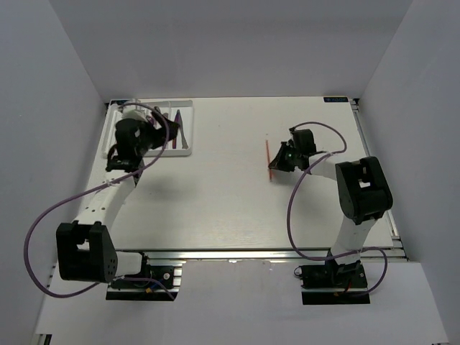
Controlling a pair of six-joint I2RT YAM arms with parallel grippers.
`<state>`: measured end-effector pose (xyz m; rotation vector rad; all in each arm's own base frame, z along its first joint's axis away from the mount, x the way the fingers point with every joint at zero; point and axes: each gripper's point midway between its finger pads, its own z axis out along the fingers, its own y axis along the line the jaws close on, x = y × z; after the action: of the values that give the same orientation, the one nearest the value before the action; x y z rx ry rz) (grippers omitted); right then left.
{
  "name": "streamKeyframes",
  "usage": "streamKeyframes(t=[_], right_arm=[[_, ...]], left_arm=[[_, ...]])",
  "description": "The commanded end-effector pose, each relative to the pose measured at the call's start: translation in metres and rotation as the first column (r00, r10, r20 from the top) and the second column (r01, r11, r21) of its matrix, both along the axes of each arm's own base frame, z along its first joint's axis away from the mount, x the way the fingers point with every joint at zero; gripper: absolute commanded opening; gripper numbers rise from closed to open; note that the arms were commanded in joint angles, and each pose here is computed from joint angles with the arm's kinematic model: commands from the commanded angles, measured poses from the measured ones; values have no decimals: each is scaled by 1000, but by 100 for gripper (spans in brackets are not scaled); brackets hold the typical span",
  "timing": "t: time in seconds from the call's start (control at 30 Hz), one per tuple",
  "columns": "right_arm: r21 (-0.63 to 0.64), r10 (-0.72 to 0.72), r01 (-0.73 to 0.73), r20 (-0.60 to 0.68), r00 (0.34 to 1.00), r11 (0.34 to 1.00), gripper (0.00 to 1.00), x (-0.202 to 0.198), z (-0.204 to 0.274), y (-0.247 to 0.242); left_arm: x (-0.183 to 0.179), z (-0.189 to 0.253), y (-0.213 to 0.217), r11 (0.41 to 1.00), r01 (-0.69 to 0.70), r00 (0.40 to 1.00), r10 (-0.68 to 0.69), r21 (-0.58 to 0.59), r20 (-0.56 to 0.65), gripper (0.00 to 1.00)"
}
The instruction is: Sort the eating utensils into containers
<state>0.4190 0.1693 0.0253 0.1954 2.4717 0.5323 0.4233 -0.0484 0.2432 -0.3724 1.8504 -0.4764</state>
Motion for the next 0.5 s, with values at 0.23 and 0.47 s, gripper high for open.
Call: streamKeyframes(t=[0.23, 0.47], right_arm=[[630, 385, -648, 521, 761, 429, 0, -105, 195, 143], [631, 429, -727, 597, 678, 271, 0, -138, 235, 179]], left_arm=[[-47, 6, -192, 773, 558, 830, -524, -301, 192, 98], [-41, -2, -195, 792, 534, 846, -507, -296, 167, 94]])
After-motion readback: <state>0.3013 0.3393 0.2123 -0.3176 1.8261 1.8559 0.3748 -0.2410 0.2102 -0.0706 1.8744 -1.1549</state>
